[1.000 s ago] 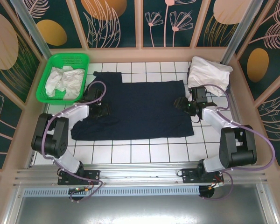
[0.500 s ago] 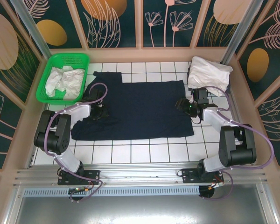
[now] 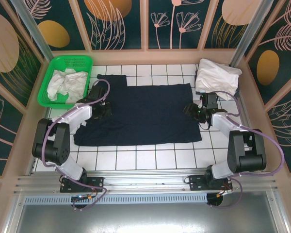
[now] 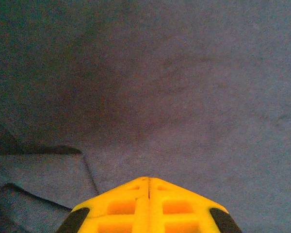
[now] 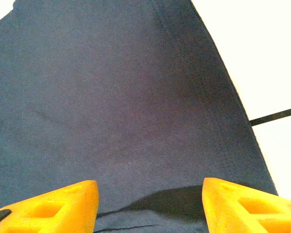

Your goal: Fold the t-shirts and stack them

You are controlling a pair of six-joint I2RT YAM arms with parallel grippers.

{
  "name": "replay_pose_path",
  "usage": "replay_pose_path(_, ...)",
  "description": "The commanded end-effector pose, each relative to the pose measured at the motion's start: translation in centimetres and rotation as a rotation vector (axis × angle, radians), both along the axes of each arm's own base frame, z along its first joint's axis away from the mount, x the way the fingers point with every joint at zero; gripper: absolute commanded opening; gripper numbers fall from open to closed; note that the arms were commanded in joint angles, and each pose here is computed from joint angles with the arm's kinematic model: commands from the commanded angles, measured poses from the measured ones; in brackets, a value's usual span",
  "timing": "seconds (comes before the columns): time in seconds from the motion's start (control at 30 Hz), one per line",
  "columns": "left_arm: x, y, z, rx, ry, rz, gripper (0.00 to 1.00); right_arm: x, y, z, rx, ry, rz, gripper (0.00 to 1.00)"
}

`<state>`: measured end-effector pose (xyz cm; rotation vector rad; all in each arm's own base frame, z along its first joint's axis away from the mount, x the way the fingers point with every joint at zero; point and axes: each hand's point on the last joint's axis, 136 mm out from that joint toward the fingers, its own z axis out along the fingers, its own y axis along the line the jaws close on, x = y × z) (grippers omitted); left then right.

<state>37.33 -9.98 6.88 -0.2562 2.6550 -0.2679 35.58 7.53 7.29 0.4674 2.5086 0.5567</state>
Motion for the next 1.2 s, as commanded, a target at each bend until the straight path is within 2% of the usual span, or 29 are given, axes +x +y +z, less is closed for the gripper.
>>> replay_pose_path(0.0,-1.3,0.7,0.3,0.045,0.029,-0.003,0.12,-0.1,-0.1,-0.6,0.002,-0.003,0.019,0.59)
replay_pose_path(0.03,-1.7,1.1,-0.1,0.065,0.048,0.008,0.23,-0.2,-0.1,-0.7,0.003,0.0,0.02,0.59)
replay_pose_path(0.13,-3.2,2.7,-2.0,0.142,0.127,0.055,0.34,-0.3,0.0,-0.8,0.007,0.002,0.023,0.59)
replay_pose_path(0.2,-4.1,2.8,-3.1,0.138,0.148,0.059,0.33,-0.3,-0.1,-0.8,0.007,0.001,0.022,0.59)
replay_pose_path(0.37,-3.9,2.0,-4.4,0.104,0.169,0.027,0.36,-0.4,-0.2,-0.8,0.004,0.003,0.022,0.59)
replay_pose_path(0.5,-4.3,2.1,-4.8,0.111,0.186,0.021,0.44,-0.6,-0.4,-0.6,0.003,-0.004,0.013,0.59)
replay_pose_path(0.57,-4.7,2.1,-4.9,0.107,0.194,0.017,0.44,-0.7,-0.6,-0.7,0.004,-0.004,0.01,0.59)
replay_pose_path(0.67,-5.1,1.6,-4.9,0.078,0.192,0.004,0.32,-0.7,-0.8,-0.7,0.004,-0.005,0.003,0.59)
replay_pose_path(0.8,-5.3,0.8,-4.2,0.029,0.169,-0.026,0.22,-0.7,-0.9,-0.6,0.005,-0.006,0.0,0.59)
replay_pose_path(0.87,-5.4,0.5,-3.7,0.017,0.159,-0.041,0.14,-0.6,-1.1,-0.6,0.004,-0.008,-0.002,0.59)
replay_pose_path(1.03,-3.7,0.3,-1.4,0.029,0.092,-0.067,0.0,-0.5,-1.1,-0.5,0.01,-0.011,-0.002,0.59)
replay_pose_path(1.17,-1.0,-0.8,1.3,0.002,-0.005,-0.107,0.0,-0.4,-1.2,-0.4,0.009,-0.015,-0.001,0.59)
